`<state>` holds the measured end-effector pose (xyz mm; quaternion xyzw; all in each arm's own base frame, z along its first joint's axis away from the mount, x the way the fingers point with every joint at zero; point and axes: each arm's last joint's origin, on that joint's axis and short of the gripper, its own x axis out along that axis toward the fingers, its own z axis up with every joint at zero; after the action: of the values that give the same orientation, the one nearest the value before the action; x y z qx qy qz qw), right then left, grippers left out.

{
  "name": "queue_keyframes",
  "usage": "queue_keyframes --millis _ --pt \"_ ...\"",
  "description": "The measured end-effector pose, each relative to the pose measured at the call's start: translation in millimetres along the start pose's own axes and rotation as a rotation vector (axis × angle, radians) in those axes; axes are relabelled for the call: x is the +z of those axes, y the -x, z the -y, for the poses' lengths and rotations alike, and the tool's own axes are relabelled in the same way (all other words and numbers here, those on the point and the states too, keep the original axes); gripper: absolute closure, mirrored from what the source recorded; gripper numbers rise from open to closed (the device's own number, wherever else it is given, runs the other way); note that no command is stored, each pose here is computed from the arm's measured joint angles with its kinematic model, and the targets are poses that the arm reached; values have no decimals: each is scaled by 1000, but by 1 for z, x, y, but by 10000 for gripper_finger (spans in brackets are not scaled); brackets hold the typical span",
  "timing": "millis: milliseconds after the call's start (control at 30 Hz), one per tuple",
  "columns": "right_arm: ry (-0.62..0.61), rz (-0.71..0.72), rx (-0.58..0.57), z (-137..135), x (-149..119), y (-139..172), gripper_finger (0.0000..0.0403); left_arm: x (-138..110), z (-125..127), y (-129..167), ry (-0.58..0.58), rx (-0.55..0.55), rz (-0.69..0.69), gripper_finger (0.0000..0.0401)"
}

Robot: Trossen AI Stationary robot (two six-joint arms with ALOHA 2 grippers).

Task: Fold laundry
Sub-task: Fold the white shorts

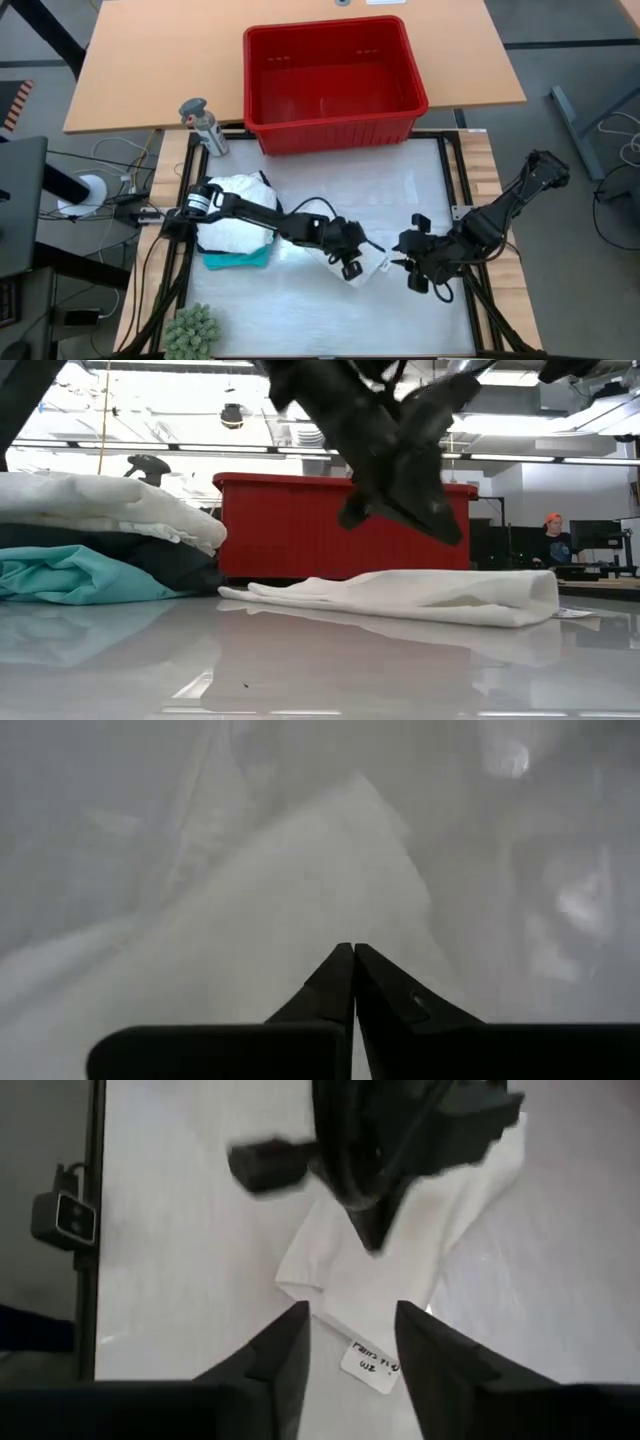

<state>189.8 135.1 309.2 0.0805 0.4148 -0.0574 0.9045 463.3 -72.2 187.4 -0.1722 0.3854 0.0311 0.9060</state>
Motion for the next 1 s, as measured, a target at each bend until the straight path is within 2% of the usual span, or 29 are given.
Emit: queue_keyframes --millis 133,233,300,433,500,567,700,800,1000 --pt "112 -26 -15 -18 -2 -25 197 -6 15 26 -156 31 -94 401" --pt "185 -34 -25 -32 -3 -52 185 -22 15 36 -192 26 -153 401" --pt "206 -62 -57 -37 -6 -72 181 -32 16 45 -201 13 -142 401" --pt "211 -102 -100 -40 -8 -103 179 -45 15 64 -148 -49 25 401" --pt "226 -117 -109 -41 -9 -114 179 -60 9 60 -109 -52 68 401" --pt "231 -130 -98 -41 -9 -125 179 -74 2 54 -66 -46 70 401" --pt "227 -138 -49 -45 -8 -148 179 -87 -1 50 -14 -44 91 401" --pt "229 -170 -79 -42 -11 -162 179 -99 -1 45 -26 0 68 401" --pt "200 -203 -129 -28 -8 -178 179 -102 2 46 -47 21 94 401"
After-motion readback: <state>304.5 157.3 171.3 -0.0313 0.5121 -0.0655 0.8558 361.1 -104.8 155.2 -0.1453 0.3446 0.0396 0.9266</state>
